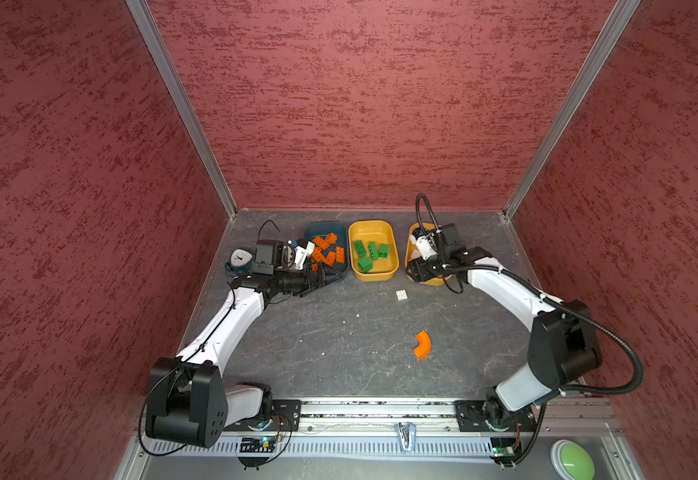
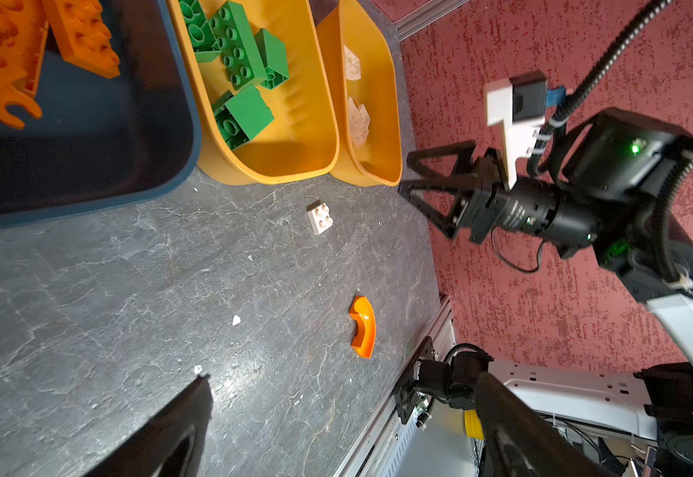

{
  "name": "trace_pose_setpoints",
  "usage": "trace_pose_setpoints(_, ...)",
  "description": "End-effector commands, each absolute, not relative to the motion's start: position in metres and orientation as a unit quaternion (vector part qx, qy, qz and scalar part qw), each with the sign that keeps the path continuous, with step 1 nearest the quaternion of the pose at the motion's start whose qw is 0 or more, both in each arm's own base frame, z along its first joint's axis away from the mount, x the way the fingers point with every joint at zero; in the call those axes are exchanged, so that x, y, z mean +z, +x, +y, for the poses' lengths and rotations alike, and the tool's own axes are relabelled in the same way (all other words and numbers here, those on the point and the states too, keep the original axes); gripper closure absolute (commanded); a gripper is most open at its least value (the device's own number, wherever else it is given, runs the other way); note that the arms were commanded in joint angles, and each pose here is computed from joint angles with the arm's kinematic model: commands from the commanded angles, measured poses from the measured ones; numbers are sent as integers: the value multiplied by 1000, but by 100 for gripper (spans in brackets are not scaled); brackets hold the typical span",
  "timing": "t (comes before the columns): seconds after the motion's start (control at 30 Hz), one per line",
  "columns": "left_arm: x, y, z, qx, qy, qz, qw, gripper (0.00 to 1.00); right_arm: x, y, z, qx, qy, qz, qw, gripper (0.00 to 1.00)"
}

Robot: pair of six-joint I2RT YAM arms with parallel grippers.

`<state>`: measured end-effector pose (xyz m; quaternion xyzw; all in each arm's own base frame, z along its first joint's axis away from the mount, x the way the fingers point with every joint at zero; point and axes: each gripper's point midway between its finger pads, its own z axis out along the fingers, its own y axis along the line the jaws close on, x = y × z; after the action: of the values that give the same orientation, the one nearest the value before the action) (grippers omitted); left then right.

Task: Sort the legos into containers by color
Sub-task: Place the lego in the container, then pick up the lego from the center of the table.

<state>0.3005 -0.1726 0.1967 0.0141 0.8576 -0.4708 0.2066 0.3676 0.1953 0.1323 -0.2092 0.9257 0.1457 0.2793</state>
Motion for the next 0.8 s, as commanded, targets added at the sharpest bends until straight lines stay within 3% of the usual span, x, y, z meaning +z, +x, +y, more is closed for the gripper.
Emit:
trace_pose_setpoints(0.0,210,309,-175,-477,30,848,226,1,112,357,206,129,-161,941,267,31)
trace_pose_setpoints(0.5,205,299,-166,-470,27,853,225,1,36,368,215,23,-145,962,229,43)
trace_pose_setpoints(0.77,206,299,-165,-469,28,853,227,1,34,369,217,22,-147,964,221,72)
